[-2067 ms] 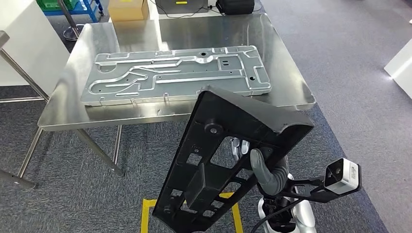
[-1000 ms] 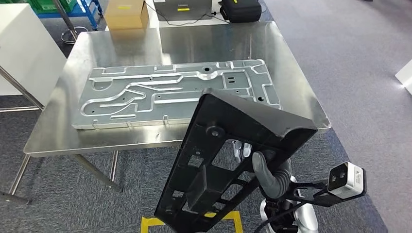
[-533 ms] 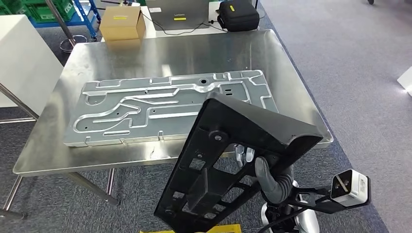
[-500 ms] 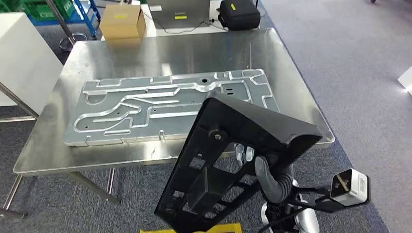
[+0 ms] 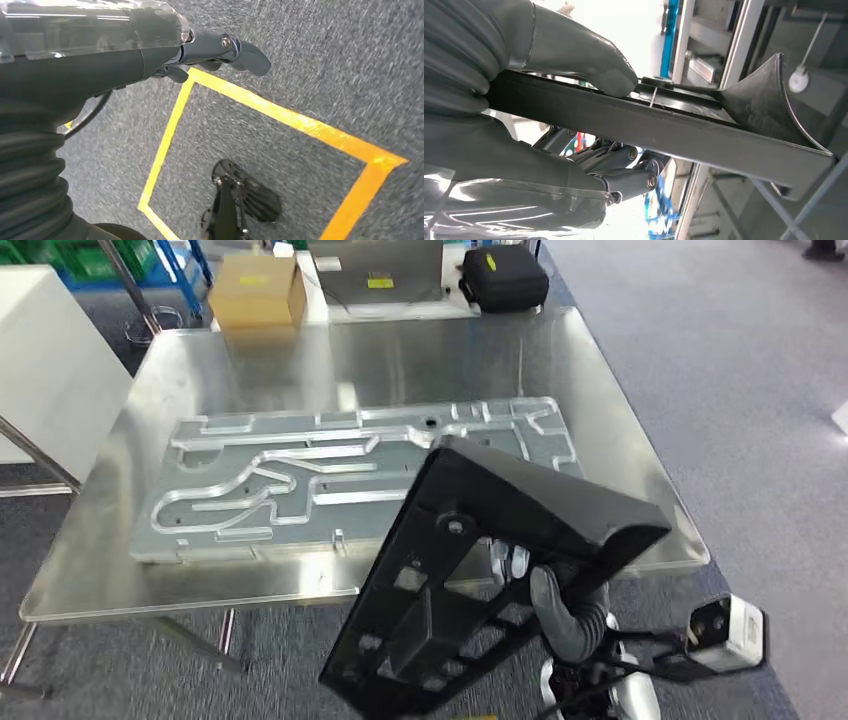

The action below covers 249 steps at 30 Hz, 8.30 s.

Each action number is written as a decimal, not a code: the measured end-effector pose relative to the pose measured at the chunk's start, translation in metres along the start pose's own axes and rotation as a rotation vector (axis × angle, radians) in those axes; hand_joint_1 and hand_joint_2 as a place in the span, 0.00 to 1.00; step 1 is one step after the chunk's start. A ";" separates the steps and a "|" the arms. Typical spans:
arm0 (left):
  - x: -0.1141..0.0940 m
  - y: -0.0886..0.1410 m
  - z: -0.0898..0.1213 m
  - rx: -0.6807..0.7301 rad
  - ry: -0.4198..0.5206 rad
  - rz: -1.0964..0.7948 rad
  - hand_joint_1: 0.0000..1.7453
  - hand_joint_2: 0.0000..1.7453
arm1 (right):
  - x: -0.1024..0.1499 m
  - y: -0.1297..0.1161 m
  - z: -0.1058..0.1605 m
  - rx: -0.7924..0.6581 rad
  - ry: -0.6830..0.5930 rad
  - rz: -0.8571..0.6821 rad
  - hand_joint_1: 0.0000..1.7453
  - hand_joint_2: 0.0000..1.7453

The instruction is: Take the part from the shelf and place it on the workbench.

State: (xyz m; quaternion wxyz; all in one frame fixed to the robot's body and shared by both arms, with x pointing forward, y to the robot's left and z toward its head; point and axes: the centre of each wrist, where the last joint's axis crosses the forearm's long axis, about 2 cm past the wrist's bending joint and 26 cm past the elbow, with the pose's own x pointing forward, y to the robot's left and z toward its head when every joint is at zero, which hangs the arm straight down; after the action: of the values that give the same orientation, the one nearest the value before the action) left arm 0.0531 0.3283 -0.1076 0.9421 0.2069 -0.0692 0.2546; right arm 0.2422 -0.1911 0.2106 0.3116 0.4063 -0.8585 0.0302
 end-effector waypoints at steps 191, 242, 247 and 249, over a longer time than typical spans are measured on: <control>-0.035 -0.088 0.048 -0.366 -0.014 -0.235 0.00 1.00 | -0.131 -0.076 -0.203 0.948 1.071 2.233 1.00 1.00; -0.046 -0.096 0.056 -0.311 0.032 -0.200 0.00 0.00 | -0.143 -0.085 -0.159 0.386 1.210 1.540 0.00 0.00; -0.045 -0.096 0.056 -0.309 0.030 -0.196 0.00 0.00 | -0.137 -0.088 -0.167 0.275 1.045 1.450 0.00 0.00; -0.045 -0.096 0.056 -0.305 0.029 -0.189 0.00 0.00 | -0.136 -0.089 -0.170 0.216 0.949 1.383 0.00 0.00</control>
State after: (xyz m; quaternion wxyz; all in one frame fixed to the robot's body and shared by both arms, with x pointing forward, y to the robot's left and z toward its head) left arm 0.0616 0.2089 -0.1017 0.9832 0.0635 -0.0736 0.1543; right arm 0.4572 -0.1069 0.2533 0.5099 -0.2389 -0.6842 0.4635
